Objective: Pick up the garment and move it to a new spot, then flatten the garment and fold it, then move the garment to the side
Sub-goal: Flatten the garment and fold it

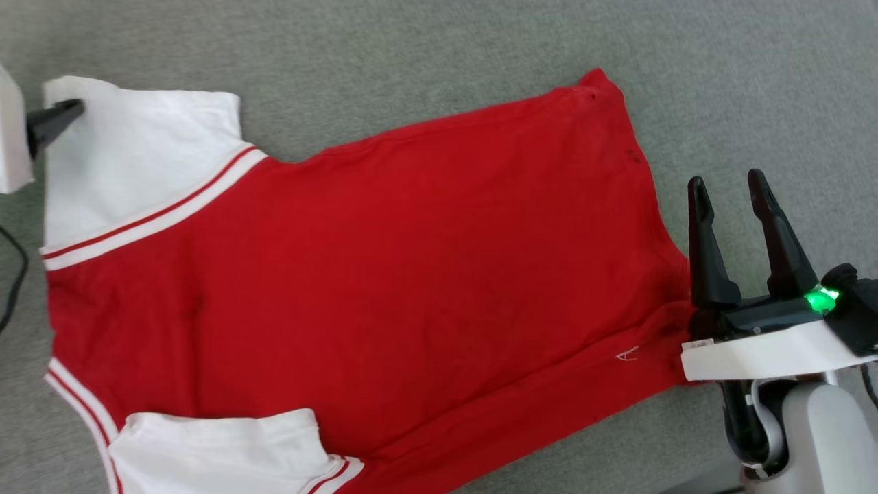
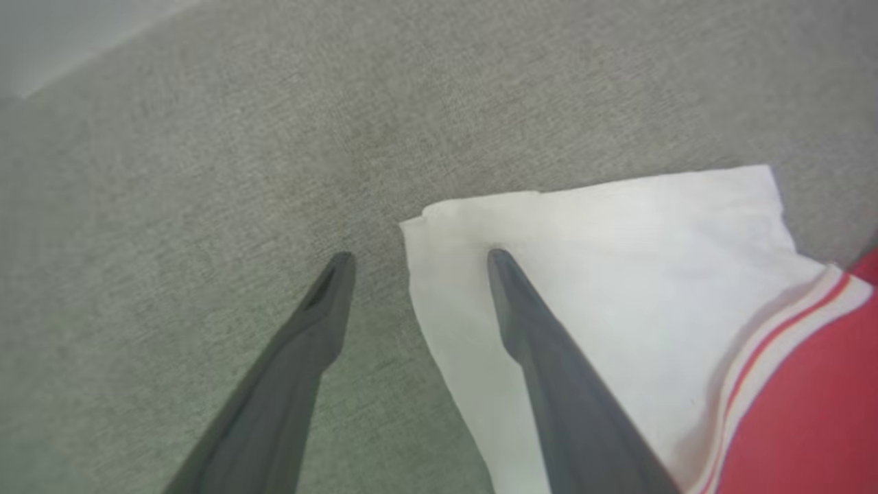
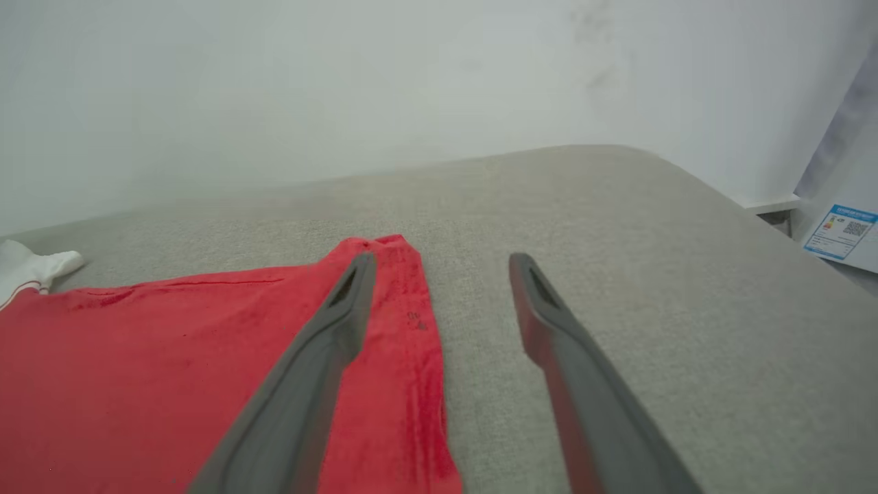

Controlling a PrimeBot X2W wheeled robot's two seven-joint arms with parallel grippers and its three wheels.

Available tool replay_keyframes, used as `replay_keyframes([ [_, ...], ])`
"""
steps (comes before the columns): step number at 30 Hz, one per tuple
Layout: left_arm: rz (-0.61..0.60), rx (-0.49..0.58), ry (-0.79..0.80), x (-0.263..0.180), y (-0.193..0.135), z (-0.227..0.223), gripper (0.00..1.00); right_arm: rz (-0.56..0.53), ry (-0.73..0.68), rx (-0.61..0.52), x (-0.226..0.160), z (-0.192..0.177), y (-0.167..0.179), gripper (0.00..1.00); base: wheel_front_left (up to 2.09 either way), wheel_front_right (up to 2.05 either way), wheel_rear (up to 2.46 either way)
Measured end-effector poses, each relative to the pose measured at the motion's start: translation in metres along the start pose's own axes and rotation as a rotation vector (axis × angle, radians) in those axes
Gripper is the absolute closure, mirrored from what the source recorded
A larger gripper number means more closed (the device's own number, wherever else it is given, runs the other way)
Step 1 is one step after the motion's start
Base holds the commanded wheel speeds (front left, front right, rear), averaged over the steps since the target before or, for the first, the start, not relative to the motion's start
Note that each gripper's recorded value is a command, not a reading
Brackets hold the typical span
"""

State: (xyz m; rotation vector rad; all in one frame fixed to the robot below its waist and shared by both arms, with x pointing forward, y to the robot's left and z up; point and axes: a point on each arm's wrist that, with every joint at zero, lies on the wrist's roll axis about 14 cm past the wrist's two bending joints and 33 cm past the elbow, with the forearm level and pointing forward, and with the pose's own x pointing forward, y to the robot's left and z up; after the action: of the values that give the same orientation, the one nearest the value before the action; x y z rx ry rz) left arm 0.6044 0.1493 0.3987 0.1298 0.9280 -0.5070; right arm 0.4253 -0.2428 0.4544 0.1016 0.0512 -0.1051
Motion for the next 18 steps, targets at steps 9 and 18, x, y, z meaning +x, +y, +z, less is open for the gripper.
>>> replay_keyframes([
  [9, -0.022, -0.014, 0.164, 0.022, 0.002, -0.026, 0.64, -0.023, 0.050, -0.001, -0.002, -0.021, -0.005, 0.00, 0.00, 0.00, 0.00],
  [18, -0.073, -0.037, 0.025, 0.015, -0.015, -0.014, 1.00, 0.011, 0.021, -0.054, 0.007, -0.011, -0.001, 0.00, 0.00, 0.00, 0.00],
])
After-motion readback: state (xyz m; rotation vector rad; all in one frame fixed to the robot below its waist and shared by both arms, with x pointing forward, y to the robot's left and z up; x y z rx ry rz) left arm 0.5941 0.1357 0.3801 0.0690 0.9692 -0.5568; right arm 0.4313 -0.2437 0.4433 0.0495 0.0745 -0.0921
